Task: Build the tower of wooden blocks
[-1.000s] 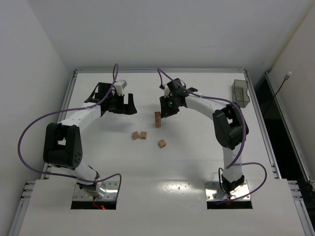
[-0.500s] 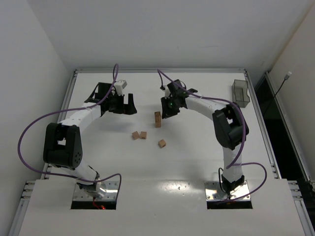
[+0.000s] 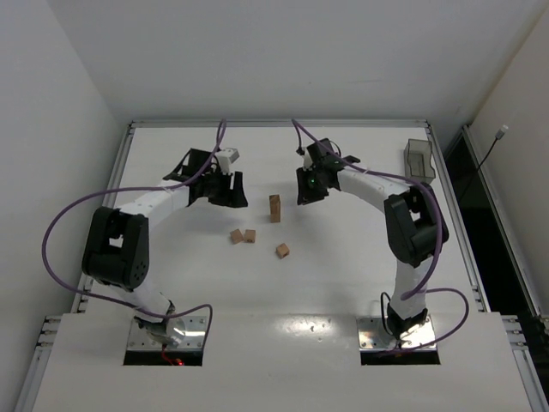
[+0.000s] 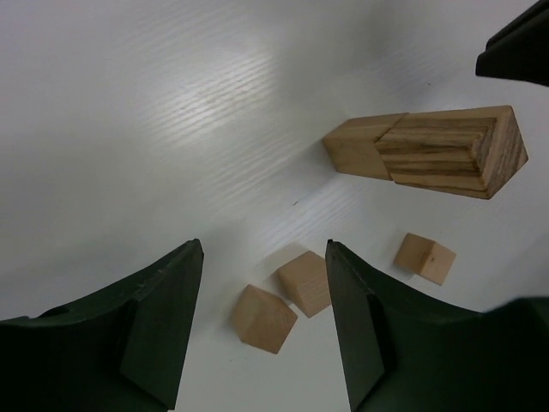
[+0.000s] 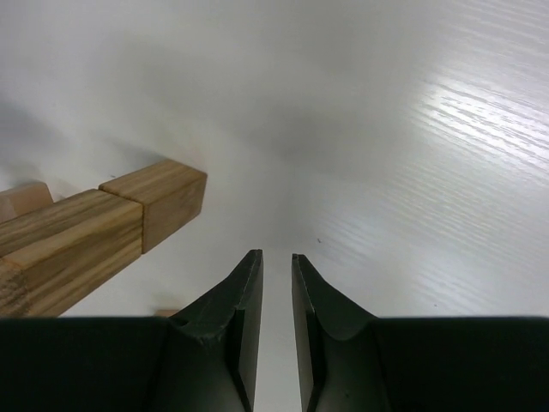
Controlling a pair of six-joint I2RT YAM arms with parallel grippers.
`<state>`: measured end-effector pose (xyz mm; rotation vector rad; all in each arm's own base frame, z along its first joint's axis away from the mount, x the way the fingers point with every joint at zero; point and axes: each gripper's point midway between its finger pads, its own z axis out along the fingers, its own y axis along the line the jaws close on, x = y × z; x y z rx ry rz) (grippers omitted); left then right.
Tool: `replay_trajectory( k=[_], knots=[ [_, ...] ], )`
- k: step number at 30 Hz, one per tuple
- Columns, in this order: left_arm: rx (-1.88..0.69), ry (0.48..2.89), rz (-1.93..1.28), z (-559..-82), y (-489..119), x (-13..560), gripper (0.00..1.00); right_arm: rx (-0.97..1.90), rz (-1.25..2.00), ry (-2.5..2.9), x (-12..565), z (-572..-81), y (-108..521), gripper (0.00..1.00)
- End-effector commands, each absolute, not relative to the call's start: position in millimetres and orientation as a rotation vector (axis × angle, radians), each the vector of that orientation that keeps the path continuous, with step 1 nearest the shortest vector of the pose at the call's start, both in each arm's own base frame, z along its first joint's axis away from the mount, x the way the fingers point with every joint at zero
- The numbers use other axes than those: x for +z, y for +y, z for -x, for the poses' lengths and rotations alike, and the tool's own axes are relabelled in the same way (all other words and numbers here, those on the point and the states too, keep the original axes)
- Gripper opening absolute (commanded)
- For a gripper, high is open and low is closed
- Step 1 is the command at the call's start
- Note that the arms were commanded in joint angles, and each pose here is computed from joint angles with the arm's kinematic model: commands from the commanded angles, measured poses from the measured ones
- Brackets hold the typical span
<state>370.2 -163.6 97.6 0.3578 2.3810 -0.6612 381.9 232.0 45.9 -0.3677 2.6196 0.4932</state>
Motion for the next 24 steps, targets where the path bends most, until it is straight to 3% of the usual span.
replay_trajectory(
  k=[1,10,11,12,24],
  knots=[
    [-0.716,2.377,-0.381,-378,-186,97,0.55,0.487,0.335,2.548,67,-392,227,0.17],
    [-0.754,2.434,-0.380,-391,-205,83,0.55,0.471,0.282,2.549,67,-393,207,0.19],
    [-0.754,2.453,-0.377,-393,-206,75,0.64,0.483,0.286,2.550,67,-392,209,0.19],
    [-0.759,2.451,-0.390,-393,-211,75,0.67,0.479,0.274,2.550,67,-394,205,0.19],
    [-0.798,2.471,-0.445,-387,-230,67,0.67,0.484,0.278,2.549,68,-395,203,0.19]
  ],
)
